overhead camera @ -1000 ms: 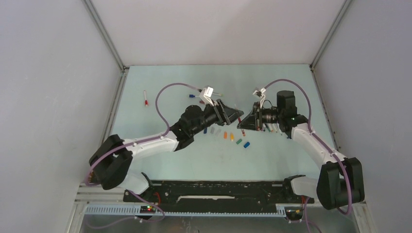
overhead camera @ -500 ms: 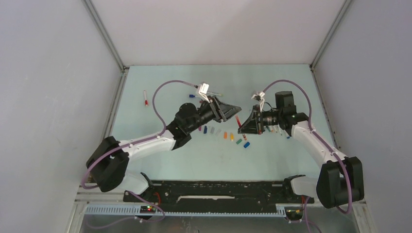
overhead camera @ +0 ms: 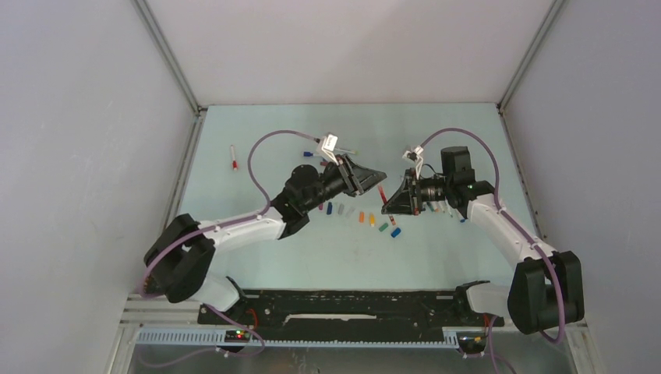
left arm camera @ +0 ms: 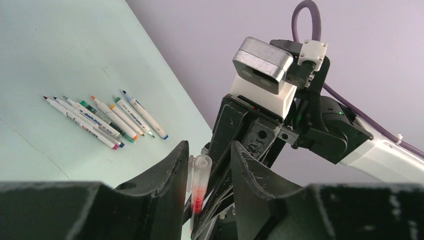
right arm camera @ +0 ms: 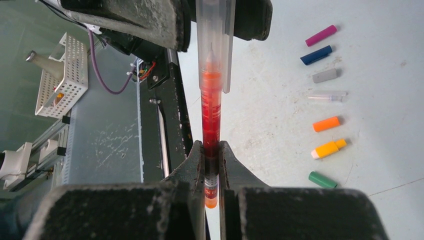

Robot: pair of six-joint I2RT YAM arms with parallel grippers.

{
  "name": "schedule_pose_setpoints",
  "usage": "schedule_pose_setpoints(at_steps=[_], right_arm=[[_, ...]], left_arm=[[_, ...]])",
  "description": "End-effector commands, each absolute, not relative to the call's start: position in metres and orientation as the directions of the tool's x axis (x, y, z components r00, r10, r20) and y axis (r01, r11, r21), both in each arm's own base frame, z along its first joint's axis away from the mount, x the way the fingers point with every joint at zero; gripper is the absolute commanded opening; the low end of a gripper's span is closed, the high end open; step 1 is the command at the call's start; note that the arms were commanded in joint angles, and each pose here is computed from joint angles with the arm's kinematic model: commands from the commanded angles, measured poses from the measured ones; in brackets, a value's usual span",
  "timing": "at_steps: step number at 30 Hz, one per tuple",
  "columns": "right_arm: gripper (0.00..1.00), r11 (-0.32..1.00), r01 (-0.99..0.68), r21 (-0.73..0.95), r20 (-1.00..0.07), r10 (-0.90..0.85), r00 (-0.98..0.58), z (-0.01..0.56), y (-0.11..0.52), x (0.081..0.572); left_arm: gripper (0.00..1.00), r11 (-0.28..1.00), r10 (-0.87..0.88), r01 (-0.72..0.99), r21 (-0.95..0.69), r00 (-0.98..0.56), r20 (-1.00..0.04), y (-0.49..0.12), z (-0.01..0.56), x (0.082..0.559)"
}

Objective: Open the pen caps
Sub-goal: Open the pen cap from the pen.

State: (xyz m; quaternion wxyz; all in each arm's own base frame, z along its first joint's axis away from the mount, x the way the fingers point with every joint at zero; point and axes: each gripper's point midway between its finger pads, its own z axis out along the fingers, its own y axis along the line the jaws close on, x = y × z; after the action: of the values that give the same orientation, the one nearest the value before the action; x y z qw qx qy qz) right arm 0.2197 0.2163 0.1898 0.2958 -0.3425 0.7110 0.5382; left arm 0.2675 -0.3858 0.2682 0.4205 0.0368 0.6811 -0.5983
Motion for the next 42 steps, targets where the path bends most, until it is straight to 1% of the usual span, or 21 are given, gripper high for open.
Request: schedule_pose_setpoints(at_steps=[1, 9, 15, 17, 18, 19, 20, 23, 26, 28, 31, 33, 35, 37, 39, 42], right_arm=[[0.00, 0.240, -0.814, 0.529, -0.807, -0.155, -0.570, 0.197, 0.217, 0.237], [0.00, 0.289, -0.799, 0.528, -0.800, -0.147, -0.582, 0.195, 0.216, 0.245], [0.00, 0.299, -0.796, 0.526, -0.800, -0.146, -0.583, 0.193, 0.215, 0.247], [0.00, 0.300, -0.797, 0.524, -0.800, -0.149, -0.582, 0.192, 0.215, 0.246], [0.00, 0.301, -0.798, 0.523, -0.800, -0.152, -0.581, 0.191, 0.215, 0.246], [0.00, 0.301, -0.798, 0.521, -0.799, -0.156, -0.581, 0.190, 0.216, 0.246], [0.00, 0.299, -0.799, 0.522, -0.797, -0.162, -0.582, 0.188, 0.217, 0.245], [0.00, 0.272, -0.804, 0.529, -0.788, -0.193, -0.584, 0.180, 0.225, 0.237], [0.00, 0.241, -0.811, 0.533, -0.779, -0.235, -0.581, 0.173, 0.235, 0.227], [0.00, 0.226, -0.810, 0.541, -0.771, -0.252, -0.585, 0.169, 0.239, 0.223], [0.00, 0.227, -0.796, 0.561, -0.753, -0.259, -0.605, 0.163, 0.241, 0.222], [0.00, 0.230, -0.791, 0.566, -0.747, -0.261, -0.611, 0.161, 0.241, 0.222], [0.00, 0.236, -0.797, 0.556, -0.751, -0.270, -0.603, 0.161, 0.240, 0.223], [0.00, 0.245, -0.831, 0.499, -0.778, -0.297, -0.554, 0.161, 0.234, 0.227], [0.00, 0.264, -0.866, 0.426, -0.801, -0.336, -0.496, 0.161, 0.223, 0.233], [0.00, 0.341, -0.875, 0.343, -0.800, -0.382, -0.462, 0.159, 0.198, 0.247]], left_arm=[[0.38, 0.220, -0.453, 0.580, -0.785, -0.652, -0.608, -0.393, 0.285, 0.261], [0.34, 0.224, -0.444, 0.567, -0.793, -0.665, -0.601, -0.396, 0.281, 0.262], [0.28, 0.224, -0.445, 0.554, -0.802, -0.674, -0.590, -0.397, 0.278, 0.263], [0.21, 0.229, -0.447, 0.552, -0.801, -0.672, -0.591, -0.397, 0.280, 0.264], [0.15, 0.234, -0.452, 0.551, -0.801, -0.668, -0.592, -0.396, 0.282, 0.266], [0.06, 0.241, -0.461, 0.550, -0.799, -0.660, -0.593, -0.394, 0.285, 0.269], [0.01, 0.254, -0.476, 0.550, -0.796, -0.645, -0.598, -0.390, 0.289, 0.274], [0.00, 0.314, -0.568, 0.536, -0.784, -0.555, -0.607, -0.358, 0.311, 0.306], [0.00, 0.390, -0.653, 0.530, -0.753, -0.417, -0.632, -0.313, 0.348, 0.347], [0.00, 0.436, -0.691, 0.526, -0.730, -0.324, -0.646, -0.282, 0.368, 0.367], [0.00, 0.509, -0.701, 0.502, -0.699, -0.229, -0.675, -0.245, 0.387, 0.380], [0.00, 0.554, -0.694, 0.488, -0.675, -0.177, -0.698, -0.226, 0.396, 0.377], [0.00, 0.580, -0.675, 0.486, -0.654, -0.163, -0.720, -0.218, 0.396, 0.370], [0.00, 0.591, -0.647, 0.497, -0.635, -0.178, -0.741, -0.217, 0.391, 0.361], [0.00, 0.588, -0.613, 0.513, -0.625, -0.221, -0.759, -0.222, 0.377, 0.351], [0.00, 0.567, -0.584, 0.523, -0.636, -0.290, -0.758, -0.225, 0.350, 0.334]])
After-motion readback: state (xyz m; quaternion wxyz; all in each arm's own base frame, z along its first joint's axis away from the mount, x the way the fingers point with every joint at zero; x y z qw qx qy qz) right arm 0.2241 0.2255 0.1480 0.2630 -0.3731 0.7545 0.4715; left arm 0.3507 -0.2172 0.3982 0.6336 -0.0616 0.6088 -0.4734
